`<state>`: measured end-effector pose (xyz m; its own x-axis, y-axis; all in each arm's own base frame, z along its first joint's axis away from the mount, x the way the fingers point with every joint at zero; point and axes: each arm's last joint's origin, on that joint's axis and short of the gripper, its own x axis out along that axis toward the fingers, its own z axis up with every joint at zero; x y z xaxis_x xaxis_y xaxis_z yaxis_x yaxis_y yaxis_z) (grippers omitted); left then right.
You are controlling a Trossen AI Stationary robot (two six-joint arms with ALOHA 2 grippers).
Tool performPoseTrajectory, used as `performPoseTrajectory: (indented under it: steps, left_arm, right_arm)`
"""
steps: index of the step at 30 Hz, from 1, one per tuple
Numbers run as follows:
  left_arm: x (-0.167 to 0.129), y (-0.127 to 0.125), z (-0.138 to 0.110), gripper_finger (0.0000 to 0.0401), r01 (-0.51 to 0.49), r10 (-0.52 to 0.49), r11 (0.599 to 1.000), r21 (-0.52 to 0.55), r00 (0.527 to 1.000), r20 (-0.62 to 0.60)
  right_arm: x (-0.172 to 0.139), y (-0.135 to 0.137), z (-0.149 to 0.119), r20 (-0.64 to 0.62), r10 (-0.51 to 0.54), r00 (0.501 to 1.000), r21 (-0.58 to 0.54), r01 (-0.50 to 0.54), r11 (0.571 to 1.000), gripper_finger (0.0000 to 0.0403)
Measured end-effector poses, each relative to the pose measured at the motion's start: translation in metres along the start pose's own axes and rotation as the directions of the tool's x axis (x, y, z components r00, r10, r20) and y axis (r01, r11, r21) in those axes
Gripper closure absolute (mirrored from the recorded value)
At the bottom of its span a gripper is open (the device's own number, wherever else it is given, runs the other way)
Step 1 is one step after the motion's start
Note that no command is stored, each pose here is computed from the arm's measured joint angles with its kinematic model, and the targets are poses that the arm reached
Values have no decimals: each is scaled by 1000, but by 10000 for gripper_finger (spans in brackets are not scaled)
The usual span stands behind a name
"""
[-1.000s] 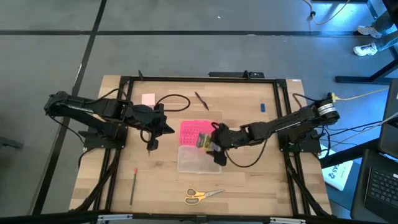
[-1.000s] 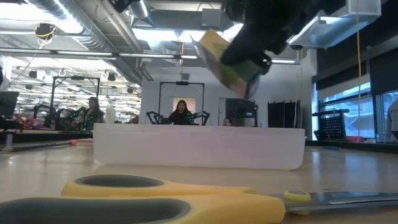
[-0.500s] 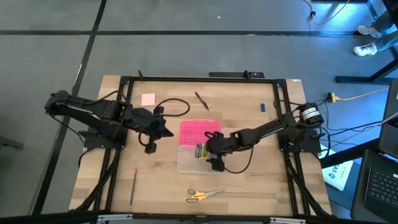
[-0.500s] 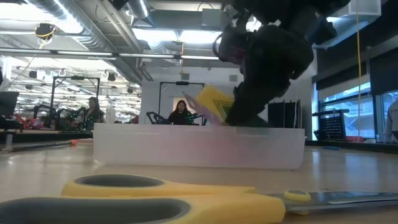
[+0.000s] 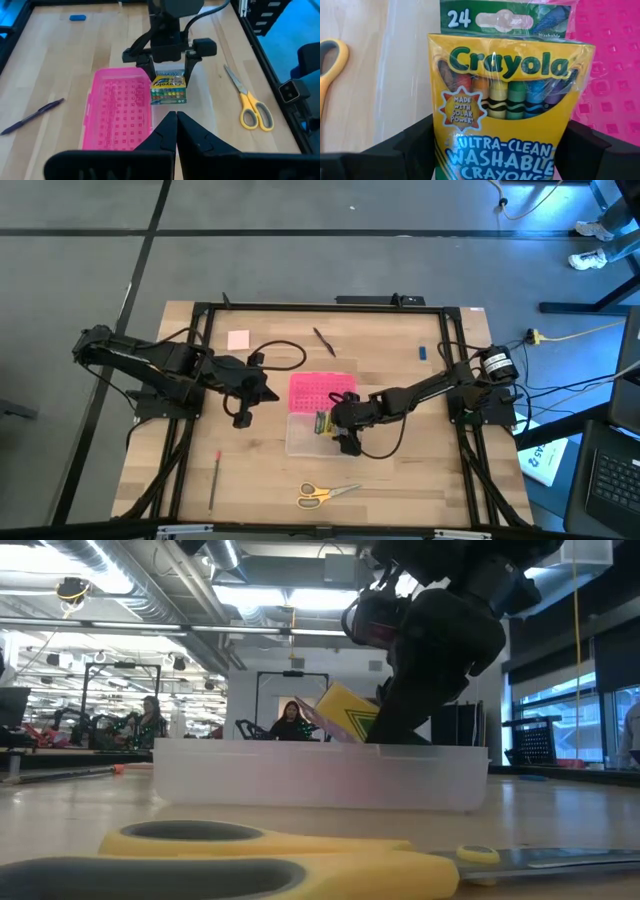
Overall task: Pack school essentials
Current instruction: Put the yellow crayon box into the pink supply box
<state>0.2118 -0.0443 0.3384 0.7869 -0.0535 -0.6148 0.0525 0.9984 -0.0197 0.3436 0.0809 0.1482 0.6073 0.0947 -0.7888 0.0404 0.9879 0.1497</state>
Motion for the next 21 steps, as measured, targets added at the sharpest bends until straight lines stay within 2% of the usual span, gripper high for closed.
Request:
performPoseTrajectory:
  steps: [21]
  left_arm:
    - [1,0,0,401,-1,1,1000,-1,1000,-3]
  right_arm:
    - [0,0,0,0,-1,1000,1,1,1000,88]
